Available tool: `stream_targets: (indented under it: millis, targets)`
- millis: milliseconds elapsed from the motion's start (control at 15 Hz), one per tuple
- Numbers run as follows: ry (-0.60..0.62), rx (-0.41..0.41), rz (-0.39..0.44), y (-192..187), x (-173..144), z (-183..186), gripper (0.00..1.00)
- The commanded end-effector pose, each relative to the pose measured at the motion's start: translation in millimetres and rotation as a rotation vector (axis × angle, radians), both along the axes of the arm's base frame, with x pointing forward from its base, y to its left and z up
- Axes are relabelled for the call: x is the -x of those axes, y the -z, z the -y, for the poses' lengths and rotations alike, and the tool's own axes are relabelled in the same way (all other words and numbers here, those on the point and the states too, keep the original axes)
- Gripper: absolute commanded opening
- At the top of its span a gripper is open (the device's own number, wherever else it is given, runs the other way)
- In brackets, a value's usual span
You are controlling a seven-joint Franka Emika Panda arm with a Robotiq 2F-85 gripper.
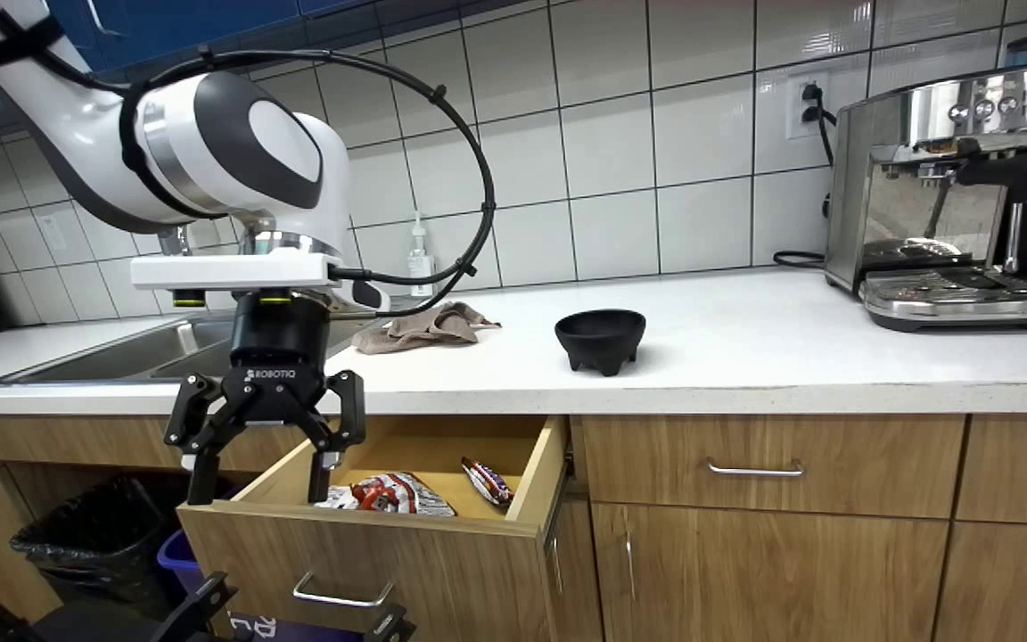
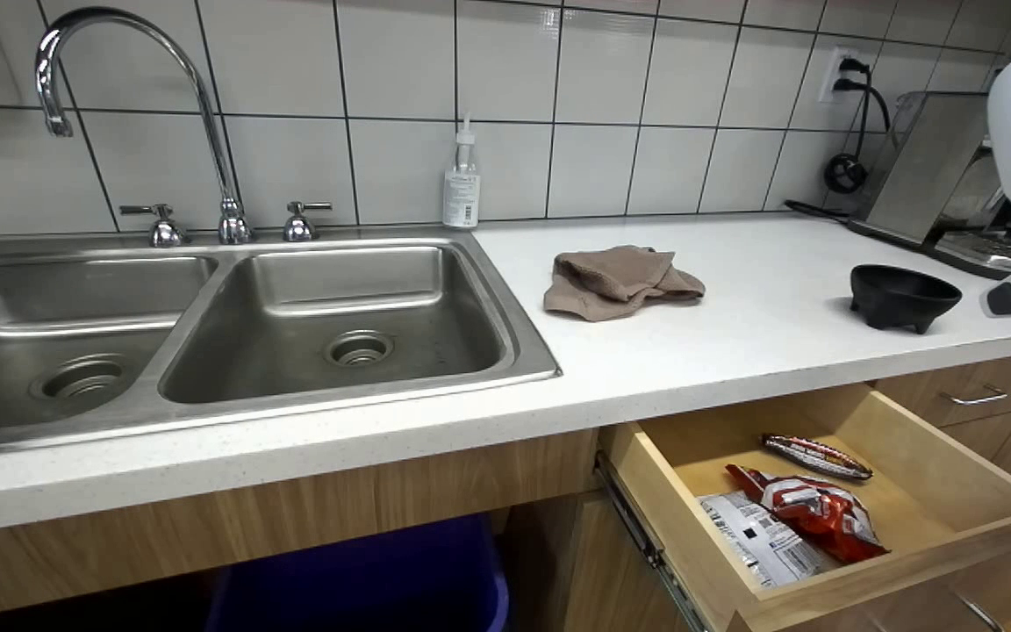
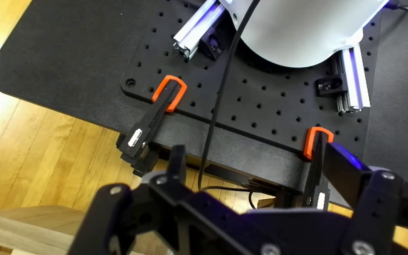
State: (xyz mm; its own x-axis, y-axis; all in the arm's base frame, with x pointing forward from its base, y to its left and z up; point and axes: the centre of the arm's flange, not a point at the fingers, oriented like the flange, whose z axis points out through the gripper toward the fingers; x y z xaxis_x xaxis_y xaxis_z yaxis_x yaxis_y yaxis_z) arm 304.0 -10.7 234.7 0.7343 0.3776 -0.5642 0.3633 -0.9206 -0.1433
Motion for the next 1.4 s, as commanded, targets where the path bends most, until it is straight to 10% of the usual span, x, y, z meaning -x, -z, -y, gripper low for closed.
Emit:
stream_targets:
  millis: [0,1333]
  targets:
    - [-0.004,-0.013,0.040,7.7,16.9,-2.0,1.00]
    - [0.029,0.002,0.150,30.5,-15.8,-1.5,1.00]
